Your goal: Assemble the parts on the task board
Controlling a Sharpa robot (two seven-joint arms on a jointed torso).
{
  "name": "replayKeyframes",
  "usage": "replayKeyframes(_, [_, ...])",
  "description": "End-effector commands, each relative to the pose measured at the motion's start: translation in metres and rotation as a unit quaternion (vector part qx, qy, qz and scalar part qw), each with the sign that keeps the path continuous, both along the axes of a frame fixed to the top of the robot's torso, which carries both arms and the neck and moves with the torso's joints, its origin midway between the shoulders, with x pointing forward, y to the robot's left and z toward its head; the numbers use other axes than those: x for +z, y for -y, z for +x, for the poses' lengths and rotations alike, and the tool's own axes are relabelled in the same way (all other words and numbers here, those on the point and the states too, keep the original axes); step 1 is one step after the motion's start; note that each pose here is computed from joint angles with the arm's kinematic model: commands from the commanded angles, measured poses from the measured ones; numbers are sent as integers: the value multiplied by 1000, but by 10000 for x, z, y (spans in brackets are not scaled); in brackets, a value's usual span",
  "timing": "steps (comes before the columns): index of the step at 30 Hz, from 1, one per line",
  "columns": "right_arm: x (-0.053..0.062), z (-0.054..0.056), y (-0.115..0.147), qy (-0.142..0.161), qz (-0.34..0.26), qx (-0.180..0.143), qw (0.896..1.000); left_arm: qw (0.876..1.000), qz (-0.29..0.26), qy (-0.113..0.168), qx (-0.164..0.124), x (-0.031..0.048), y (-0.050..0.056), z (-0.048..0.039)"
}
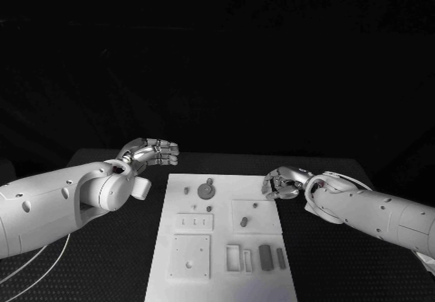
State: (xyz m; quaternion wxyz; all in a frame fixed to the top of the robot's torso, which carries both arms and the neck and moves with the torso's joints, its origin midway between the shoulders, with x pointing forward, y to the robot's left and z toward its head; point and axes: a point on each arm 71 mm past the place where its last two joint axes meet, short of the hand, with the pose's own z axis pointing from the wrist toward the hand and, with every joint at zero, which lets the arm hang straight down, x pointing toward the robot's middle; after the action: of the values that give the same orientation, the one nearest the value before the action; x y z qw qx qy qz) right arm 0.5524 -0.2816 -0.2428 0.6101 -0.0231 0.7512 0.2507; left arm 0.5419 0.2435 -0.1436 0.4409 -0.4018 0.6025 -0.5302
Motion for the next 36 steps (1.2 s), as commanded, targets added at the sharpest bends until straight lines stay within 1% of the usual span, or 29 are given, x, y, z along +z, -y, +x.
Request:
replayKeyframes(1, [-22, -4, -17, -6, 3, 6, 1000, 1000, -3, 5, -9, 13, 24, -3])
replayKeyframes(7, [-22, 7, -47, -2, 4, 8, 1000, 1000, -3, 5, -9, 12, 24, -2])
replayKeyframes(12, [-22, 23, -65, 3, 7, 3, 1000, 1000, -3, 4, -9, 12, 24, -2])
replayKeyframes(21, [-87, 17, -106, 0, 7, 3, 1000, 1000, -3, 4, -9, 11, 26, -1])
replayKeyframes(36, [-96, 19, -104, 1, 6, -1, 1000, 1000, -2, 3, -9, 9, 24, -1])
